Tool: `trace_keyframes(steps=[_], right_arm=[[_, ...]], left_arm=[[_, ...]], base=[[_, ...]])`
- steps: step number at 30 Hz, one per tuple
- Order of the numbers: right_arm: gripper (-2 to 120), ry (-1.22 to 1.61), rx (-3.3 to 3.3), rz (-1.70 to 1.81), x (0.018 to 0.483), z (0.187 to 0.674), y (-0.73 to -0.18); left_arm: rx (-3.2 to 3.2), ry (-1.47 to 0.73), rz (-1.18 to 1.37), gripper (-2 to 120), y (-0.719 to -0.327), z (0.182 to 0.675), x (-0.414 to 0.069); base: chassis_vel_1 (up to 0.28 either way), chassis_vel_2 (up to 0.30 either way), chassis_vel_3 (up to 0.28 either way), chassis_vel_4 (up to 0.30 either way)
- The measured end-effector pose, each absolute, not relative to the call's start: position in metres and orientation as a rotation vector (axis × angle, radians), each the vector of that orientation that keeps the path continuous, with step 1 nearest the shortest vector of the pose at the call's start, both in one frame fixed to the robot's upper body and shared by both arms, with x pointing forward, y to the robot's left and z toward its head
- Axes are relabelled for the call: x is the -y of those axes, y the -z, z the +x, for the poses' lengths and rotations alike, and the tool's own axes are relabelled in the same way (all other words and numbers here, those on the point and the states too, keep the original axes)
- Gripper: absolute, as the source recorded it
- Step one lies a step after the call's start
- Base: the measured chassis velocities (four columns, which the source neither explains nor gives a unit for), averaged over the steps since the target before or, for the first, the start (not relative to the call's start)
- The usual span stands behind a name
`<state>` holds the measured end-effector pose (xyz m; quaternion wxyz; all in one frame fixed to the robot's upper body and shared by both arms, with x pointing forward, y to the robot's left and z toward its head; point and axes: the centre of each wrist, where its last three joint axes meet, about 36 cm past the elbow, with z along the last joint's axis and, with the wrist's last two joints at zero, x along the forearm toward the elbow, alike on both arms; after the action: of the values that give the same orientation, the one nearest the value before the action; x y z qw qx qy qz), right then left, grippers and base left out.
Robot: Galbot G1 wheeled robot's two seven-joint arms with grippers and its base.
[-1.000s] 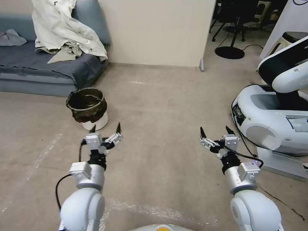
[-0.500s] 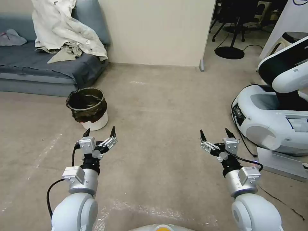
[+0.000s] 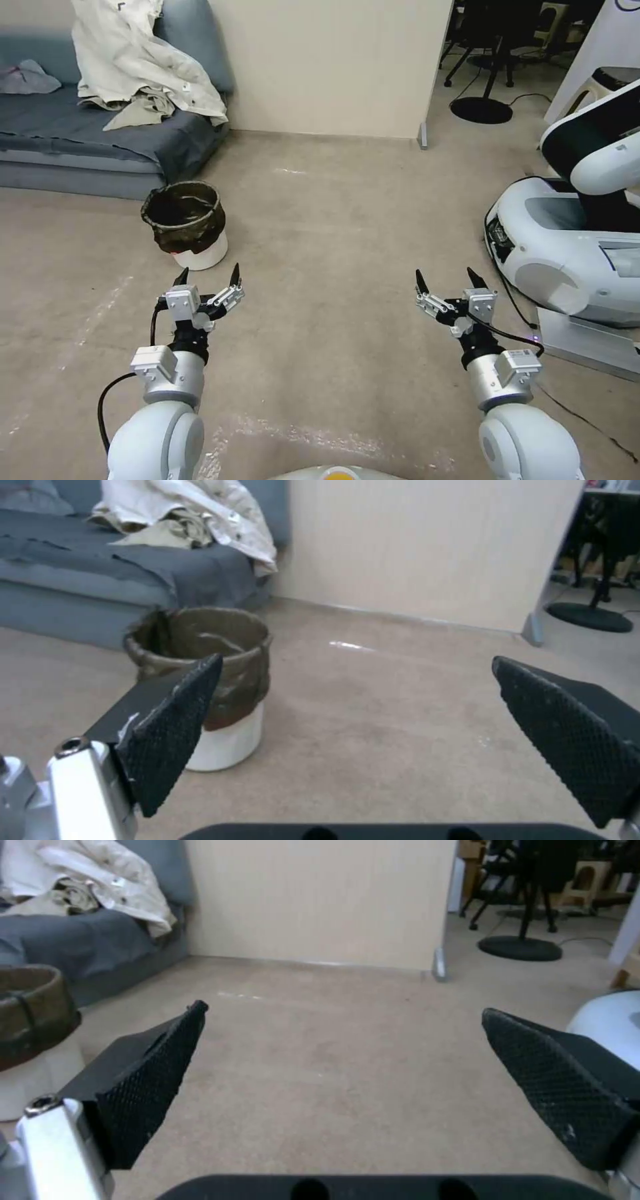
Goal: Pick up the trash can from the floor.
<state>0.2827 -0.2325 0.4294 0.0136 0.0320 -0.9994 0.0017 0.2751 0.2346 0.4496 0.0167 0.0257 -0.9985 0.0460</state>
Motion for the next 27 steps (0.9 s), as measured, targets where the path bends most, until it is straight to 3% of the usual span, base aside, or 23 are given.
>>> trace_keyframes(steps=[27], right_arm=[[100,0.043,3.157,0.172,0.236,0.287,-0.418]], left_arm=[[3.128,-0.15,0.135,99,-0.447,0.273,-0.233]], base=[[0.078,0.083,0.074,0.069]])
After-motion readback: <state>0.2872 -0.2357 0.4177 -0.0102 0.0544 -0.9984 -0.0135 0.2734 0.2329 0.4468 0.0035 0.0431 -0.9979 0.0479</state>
